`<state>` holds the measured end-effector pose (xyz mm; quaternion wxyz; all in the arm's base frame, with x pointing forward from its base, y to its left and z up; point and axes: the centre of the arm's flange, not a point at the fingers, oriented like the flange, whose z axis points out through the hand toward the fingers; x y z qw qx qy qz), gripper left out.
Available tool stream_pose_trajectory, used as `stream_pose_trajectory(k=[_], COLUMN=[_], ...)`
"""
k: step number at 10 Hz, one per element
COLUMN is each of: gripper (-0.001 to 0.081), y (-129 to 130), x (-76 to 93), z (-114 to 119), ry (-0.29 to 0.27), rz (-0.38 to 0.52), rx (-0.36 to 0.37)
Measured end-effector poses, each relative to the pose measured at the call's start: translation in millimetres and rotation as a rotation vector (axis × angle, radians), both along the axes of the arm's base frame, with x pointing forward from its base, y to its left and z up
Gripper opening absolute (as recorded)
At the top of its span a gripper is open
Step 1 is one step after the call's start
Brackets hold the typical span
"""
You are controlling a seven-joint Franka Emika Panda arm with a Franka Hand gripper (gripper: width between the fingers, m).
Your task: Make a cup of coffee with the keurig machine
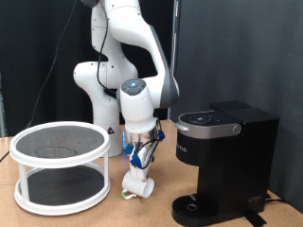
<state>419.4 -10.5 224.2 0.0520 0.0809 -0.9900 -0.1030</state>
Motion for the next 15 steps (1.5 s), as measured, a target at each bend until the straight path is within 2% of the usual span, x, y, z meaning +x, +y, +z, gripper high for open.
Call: stream_pose_trajectory(k=[2, 4, 8, 15], gripper=[0.0734, 0.0734, 0.0734, 0.0734], y=[-5.3, -9.7, 0.7, 24.2], x=[-13.1, -25.2, -36.5, -46.4], z=[-9.6, -22.9, -40.8, -70.0], ry=[0.027, 0.024, -0.006, 0.031], rz=[0.036, 0.063, 0.054, 0.087], rx=[-0.063, -0.093, -0.088, -0.086])
